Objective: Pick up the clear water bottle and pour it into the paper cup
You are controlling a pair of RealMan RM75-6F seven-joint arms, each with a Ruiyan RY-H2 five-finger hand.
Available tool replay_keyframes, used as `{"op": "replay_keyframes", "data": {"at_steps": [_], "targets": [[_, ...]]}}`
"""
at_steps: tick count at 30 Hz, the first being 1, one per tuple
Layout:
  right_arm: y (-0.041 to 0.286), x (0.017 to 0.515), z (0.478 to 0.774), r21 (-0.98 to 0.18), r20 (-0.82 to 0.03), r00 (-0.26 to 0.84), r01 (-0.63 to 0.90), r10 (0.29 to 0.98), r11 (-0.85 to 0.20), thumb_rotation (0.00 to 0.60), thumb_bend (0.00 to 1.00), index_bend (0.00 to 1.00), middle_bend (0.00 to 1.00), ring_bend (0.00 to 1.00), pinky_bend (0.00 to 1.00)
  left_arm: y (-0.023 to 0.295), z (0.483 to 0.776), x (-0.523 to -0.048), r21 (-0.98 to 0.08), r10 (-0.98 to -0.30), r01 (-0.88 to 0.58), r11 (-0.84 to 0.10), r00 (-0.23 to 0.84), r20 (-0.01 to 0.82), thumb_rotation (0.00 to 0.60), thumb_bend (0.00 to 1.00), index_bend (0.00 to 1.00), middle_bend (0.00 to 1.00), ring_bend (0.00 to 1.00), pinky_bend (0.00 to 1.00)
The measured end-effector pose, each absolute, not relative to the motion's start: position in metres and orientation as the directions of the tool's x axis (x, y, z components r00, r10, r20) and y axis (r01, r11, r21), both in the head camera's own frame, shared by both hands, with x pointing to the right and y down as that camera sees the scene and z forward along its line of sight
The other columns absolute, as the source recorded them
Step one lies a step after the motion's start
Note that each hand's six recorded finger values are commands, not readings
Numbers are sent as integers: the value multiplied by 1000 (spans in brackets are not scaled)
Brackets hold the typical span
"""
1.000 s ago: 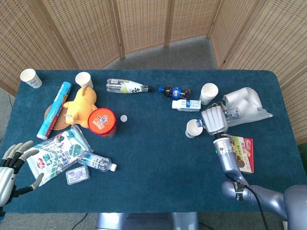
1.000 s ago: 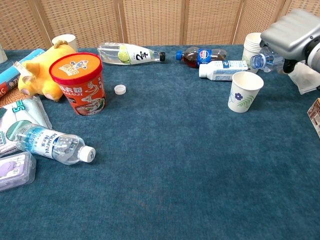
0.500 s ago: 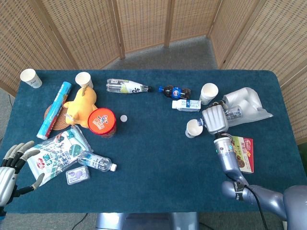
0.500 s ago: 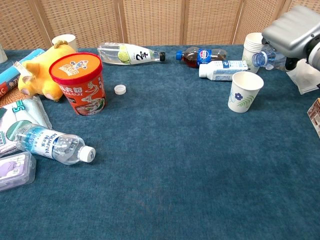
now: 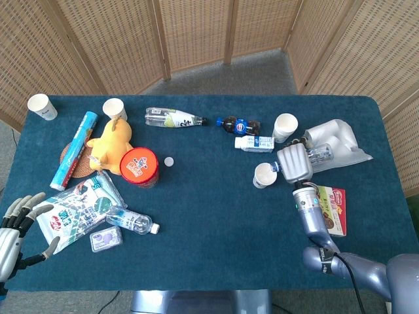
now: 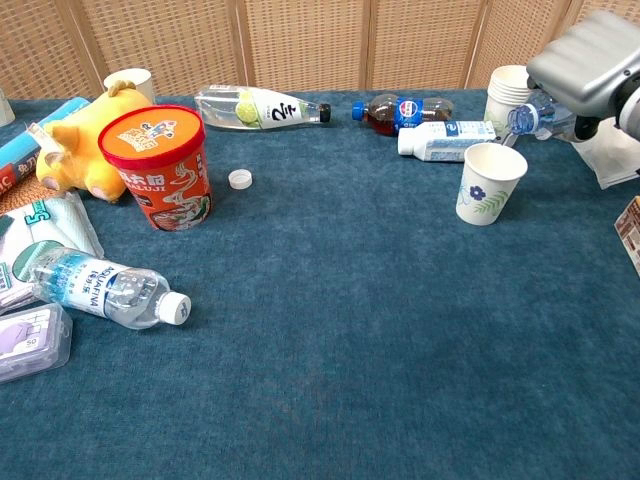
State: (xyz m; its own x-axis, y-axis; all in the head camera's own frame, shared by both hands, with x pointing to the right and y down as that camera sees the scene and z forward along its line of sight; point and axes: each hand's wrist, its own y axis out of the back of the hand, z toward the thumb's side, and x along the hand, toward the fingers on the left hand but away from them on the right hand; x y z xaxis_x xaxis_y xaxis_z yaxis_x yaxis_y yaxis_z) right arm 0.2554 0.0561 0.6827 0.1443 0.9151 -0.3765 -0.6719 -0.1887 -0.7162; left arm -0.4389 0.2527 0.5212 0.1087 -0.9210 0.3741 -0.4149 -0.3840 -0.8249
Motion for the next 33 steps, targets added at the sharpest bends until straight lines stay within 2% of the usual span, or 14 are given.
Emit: {"op": "replay_keyframes", "data": {"at_steps": [11, 20, 33], "targets": [[57, 253, 683, -712, -371, 144, -679, 917, -182, 600, 314, 694, 699, 589, 617, 253, 522, -440, -826, -921, -414, -383, 106, 374, 445, 386, 209, 118, 0, 0], [59, 253, 684, -749, -402, 121, -613, 908, -250, 600, 308, 693, 698, 590, 616, 252, 522, -439, -825, -921, -415, -384, 108, 374, 445, 385, 209, 118, 0, 0], [58, 258, 677, -837, -458, 64, -365, 886, -407, 600, 306, 691, 695, 591, 603, 250, 524, -434, -822, -919, -417, -388, 116, 376, 445, 385, 208, 118, 0, 0]]}}
